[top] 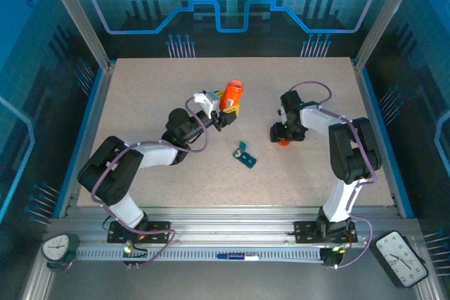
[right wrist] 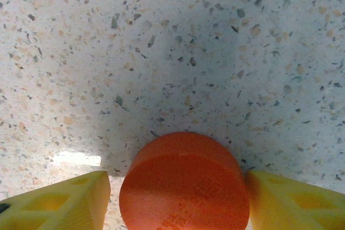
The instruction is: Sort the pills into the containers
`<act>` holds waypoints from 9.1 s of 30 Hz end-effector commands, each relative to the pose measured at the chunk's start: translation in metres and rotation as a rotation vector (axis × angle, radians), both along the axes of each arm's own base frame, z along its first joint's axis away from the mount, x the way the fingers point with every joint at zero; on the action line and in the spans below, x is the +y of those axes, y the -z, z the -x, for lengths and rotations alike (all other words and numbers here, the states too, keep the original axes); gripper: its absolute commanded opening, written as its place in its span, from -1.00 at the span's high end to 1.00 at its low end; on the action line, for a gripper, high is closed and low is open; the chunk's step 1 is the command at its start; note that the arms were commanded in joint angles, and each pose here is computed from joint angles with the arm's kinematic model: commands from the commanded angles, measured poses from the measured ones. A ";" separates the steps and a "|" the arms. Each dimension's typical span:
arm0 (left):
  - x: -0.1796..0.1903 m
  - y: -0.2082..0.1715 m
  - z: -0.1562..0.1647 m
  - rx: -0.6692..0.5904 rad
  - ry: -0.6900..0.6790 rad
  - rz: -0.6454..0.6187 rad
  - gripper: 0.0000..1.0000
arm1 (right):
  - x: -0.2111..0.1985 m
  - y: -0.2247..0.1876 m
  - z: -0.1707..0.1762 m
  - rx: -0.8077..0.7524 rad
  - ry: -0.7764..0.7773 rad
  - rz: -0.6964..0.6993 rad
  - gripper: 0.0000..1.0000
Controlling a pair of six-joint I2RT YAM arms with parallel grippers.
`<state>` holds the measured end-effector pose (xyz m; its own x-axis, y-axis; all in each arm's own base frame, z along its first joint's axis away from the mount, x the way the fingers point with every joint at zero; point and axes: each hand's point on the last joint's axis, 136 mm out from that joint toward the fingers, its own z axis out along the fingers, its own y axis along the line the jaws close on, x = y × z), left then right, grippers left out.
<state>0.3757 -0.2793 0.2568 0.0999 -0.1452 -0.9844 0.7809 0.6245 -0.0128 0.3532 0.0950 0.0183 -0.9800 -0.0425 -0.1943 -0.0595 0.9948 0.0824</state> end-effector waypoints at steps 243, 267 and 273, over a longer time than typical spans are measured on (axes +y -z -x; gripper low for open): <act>-0.073 0.039 -0.021 0.014 0.461 -0.066 1.00 | 0.122 -0.184 -0.043 -0.286 -0.374 -0.357 0.26; -0.073 0.067 -0.029 0.067 0.435 -0.106 1.00 | 0.111 -0.243 -0.058 -0.364 -0.282 -0.496 -0.56; -0.071 0.071 -0.029 0.070 0.437 -0.114 1.00 | 0.101 -0.259 -0.055 -0.425 -0.294 -0.500 -0.67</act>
<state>0.4071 -0.3491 0.1560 -0.1252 -0.0185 -0.9920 0.9560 0.2650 -0.1256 0.4141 0.2007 0.2494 -0.8176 -0.1125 -0.5647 -0.4105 0.8016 0.4346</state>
